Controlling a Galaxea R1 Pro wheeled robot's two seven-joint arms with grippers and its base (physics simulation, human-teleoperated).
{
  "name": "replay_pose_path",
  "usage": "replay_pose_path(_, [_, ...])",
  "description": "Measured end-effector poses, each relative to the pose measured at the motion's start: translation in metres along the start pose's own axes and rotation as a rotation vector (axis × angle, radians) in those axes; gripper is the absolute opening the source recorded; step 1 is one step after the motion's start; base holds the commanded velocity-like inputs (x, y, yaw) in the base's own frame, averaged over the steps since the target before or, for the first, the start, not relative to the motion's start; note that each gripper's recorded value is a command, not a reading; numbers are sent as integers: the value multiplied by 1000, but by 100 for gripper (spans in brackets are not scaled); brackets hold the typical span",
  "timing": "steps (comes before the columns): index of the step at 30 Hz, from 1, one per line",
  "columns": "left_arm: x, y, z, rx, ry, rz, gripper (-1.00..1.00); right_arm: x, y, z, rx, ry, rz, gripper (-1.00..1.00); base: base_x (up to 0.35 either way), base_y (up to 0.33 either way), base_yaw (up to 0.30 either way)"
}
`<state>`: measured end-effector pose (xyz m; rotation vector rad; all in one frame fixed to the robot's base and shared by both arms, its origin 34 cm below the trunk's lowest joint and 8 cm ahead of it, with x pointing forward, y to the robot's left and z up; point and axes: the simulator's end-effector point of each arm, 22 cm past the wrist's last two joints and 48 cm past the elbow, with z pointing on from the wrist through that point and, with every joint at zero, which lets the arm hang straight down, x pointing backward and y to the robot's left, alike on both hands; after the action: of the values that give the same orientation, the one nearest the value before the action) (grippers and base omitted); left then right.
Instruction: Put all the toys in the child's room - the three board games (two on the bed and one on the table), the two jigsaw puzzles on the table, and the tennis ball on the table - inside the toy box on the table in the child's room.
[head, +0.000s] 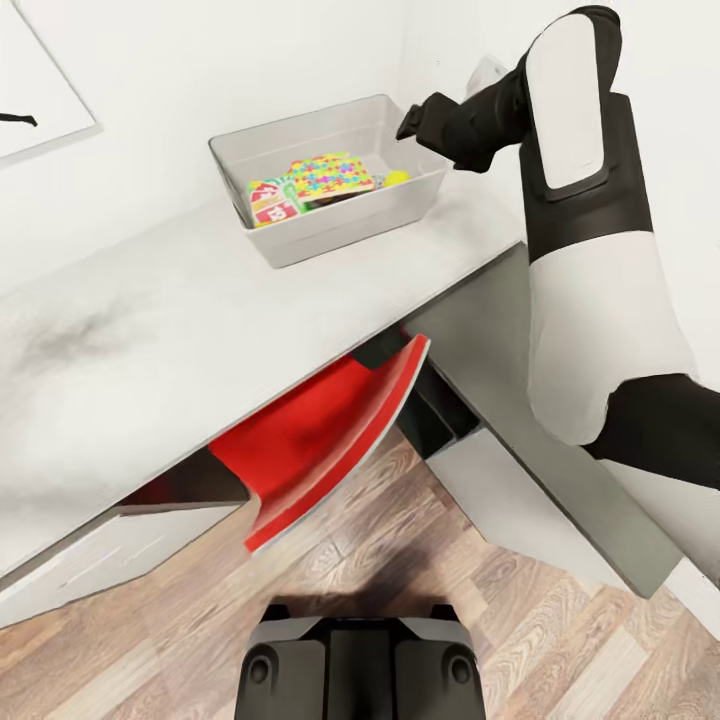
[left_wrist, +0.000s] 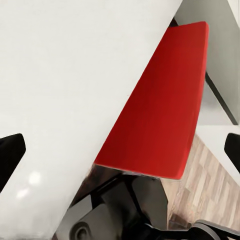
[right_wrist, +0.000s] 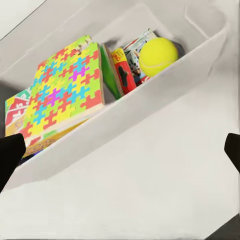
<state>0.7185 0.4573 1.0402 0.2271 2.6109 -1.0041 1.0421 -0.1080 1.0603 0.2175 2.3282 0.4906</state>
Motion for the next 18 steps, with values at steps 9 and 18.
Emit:
replay_pose_path(9, [-7, -8, -9, -1, -23, 17, 100, -15, 19, -31, -35, -98, -44, 100, -43, 0, 0])
replay_pose_path(18, [-10, -13, -15, 0, -35, 26, 100, -27, 35, -50, -49, -146, -82, 100, -134, 0, 0])
